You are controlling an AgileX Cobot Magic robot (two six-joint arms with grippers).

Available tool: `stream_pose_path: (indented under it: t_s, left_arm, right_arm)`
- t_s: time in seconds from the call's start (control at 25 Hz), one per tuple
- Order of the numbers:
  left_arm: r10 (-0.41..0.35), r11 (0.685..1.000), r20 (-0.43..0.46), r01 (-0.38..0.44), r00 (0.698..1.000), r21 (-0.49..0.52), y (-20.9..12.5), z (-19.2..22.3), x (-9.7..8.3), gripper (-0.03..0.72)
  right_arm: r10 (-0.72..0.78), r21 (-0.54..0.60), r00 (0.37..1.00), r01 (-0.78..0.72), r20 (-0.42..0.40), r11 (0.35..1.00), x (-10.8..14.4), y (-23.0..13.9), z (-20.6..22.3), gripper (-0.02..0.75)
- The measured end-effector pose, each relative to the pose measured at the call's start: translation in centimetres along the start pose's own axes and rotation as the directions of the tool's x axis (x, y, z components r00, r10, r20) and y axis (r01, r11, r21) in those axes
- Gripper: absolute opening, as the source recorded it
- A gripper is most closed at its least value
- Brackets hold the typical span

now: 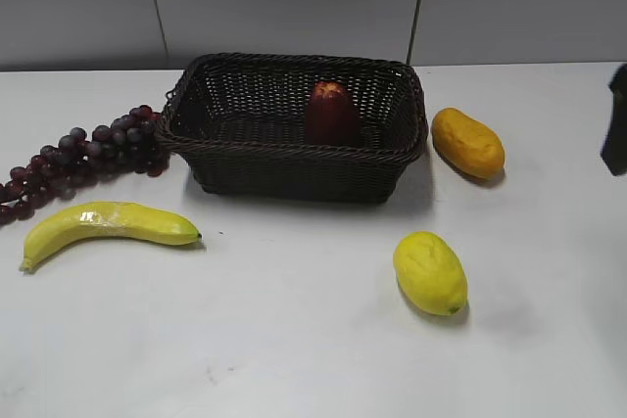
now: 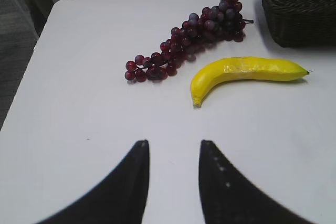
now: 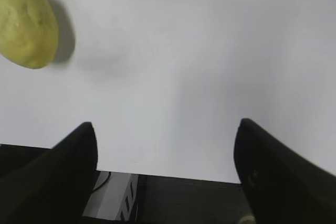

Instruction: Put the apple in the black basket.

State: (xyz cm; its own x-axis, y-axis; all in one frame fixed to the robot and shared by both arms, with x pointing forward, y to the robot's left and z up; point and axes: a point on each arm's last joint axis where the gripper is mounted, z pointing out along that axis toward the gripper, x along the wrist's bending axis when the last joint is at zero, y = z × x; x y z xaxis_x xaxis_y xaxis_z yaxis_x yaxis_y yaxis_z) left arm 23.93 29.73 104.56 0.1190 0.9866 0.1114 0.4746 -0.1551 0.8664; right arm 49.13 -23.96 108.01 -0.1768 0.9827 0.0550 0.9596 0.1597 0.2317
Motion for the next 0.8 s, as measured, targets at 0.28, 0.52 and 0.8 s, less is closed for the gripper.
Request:
stream_pose_path:
  t_s: [0.28,0.52,0.8]
  left_arm:
    - [0.000,1.000,0.000,0.000,1.000,0.000,0.0,0.0,0.0,0.237]
    - [0.000,1.000,0.000,0.000,1.000,0.000,0.0,0.0,0.0,0.237]
    - [0.000,1.000,0.000,0.000,1.000,0.000,0.0,0.0,0.0,0.237]
  right_arm:
    - [0.043,-0.074,0.999,-0.042,0.004,0.996,-1.2,-5.8,-0.1,0.610]
    - [0.042,-0.132,0.999,-0.042,-0.001,0.990,-1.2,-11.2,0.6,0.601]
    - [0.036,-0.207,0.999,-0.035,0.003,0.978,-1.3,-16.7,1.3,0.593]
